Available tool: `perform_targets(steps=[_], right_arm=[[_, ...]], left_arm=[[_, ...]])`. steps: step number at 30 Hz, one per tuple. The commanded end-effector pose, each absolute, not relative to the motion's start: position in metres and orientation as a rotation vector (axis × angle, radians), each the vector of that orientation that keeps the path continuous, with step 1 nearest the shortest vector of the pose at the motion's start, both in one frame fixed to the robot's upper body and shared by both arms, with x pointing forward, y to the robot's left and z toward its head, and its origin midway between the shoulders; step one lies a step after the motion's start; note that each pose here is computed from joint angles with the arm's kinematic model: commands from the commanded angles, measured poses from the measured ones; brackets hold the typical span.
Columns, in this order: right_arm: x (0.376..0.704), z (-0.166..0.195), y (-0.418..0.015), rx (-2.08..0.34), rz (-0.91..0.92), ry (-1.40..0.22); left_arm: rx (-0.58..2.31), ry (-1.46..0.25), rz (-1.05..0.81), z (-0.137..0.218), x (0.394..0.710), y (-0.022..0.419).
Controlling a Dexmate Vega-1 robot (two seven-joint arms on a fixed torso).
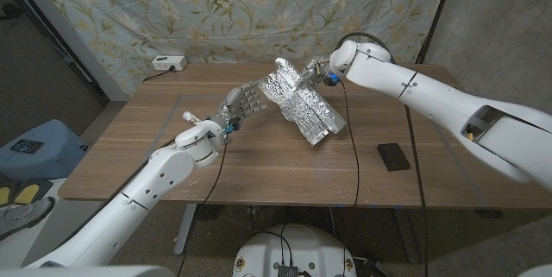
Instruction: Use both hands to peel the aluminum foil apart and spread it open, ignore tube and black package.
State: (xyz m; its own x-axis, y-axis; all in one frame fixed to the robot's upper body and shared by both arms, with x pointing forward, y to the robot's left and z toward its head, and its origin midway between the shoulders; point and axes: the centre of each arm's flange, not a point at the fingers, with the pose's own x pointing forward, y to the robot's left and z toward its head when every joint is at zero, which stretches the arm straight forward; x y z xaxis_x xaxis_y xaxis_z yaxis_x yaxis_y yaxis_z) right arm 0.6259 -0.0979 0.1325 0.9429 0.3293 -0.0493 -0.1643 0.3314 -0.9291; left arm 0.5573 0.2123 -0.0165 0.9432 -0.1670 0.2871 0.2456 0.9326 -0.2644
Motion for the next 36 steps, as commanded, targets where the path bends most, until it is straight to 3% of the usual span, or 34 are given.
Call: perform_targets(steps=[1, 36], right_arm=[[0.622, 0.132, -0.095, -1.18, 0.319, -0.148], [0.617, 0.138, -0.075, -1.153, 0.347, -0.165]], left_arm=[[-0.277, -0.265, -0.237, -0.013, 0.55, 0.199], [-0.291, -0.219, -0.192, -0.021, 0.557, 0.175]])
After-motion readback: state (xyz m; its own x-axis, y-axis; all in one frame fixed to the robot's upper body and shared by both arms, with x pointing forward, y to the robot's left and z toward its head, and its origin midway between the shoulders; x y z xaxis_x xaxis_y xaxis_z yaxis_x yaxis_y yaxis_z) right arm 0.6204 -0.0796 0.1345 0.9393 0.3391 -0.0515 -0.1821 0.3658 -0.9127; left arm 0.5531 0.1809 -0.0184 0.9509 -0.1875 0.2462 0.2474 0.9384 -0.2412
